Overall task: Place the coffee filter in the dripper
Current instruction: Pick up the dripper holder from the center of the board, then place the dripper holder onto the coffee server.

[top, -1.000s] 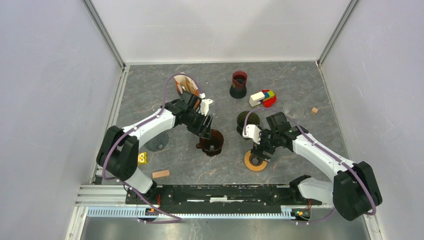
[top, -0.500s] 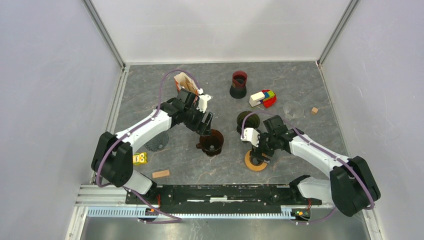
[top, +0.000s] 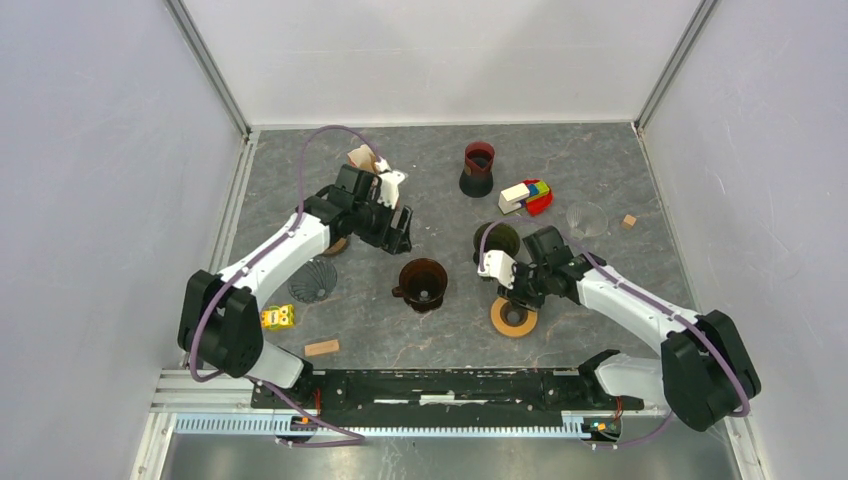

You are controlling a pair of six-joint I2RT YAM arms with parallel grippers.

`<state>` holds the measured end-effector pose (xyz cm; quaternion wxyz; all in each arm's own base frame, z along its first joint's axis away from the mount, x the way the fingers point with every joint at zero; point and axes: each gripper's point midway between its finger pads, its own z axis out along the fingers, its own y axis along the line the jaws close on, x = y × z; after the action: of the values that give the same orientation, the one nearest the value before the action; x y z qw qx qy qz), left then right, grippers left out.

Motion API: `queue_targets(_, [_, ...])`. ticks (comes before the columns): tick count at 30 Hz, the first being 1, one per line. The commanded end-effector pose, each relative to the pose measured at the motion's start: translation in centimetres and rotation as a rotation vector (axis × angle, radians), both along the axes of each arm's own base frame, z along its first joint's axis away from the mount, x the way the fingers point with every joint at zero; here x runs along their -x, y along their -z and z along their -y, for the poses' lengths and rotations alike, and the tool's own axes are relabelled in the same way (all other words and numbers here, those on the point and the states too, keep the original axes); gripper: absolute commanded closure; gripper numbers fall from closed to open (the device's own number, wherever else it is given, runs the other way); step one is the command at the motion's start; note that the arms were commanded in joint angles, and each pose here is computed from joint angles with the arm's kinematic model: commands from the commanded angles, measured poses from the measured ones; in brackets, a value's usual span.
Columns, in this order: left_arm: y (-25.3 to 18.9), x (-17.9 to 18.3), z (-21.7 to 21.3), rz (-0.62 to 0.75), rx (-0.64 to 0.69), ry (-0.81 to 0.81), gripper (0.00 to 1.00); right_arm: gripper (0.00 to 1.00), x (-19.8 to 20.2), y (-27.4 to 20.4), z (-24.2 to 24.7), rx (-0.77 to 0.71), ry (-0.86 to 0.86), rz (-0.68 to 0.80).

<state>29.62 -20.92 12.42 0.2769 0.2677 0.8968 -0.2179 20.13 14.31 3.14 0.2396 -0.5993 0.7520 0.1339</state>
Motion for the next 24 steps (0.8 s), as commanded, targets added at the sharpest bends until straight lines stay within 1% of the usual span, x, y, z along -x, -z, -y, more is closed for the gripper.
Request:
queue_targets(1, [-4.7, -2.4, -0.5, 0.126, 0.068, -0.033, 0.17, 0.73, -1.5, -4.1, -2.9, -0.100, -0.056, 0.055])
queue_targets(4, [-6.0, -3.2, -1.2, 0.165, 0.070, -0.048, 0.16, 0.77, -1.5, -6.6, -4.8, -0.136, -0.117, 0.065])
queue_targets(8, [-8.2, -4.5, -2.3, 0.201, 0.087, -0.101, 0.15, 0.78, -2.1, -10.6, -8.1, -0.192, -0.187, 0.119])
queue_targets(13, [-10.7, -6.6, -5.1, 0.162, 0.196, -0.286, 0.14, 0.78, -4.1, -14.1, -12.7, -0.205, -0.226, 0.182])
queue_targets(15, [-11.2, -7.0, -6.2, 0.141, 0.227, -0.342, 0.14, 0.78, -5.2, -14.8, -14.6, -0.195, -0.218, 0.195])
queue_targets(17, [-11.5, -7.2, -7.1, 0.136, 0.248, -0.375, 0.14, 0.79, -6.0, -14.7, -16.6, -0.185, -0.209, 0.176])
queue_targets(21, [-12.0, -7.0, -8.3, 0.148, 0.270, -0.409, 0.14, 0.79, -5.8, -13.7, -19.9, -0.171, -0.247, 0.115])
queue_targets(24, [-12.4, -6.8, -8.8, 0.178, 0.283, -0.419, 0.14, 0.79, -5.9, -12.6, -21.2, -0.142, -0.258, 0.105])
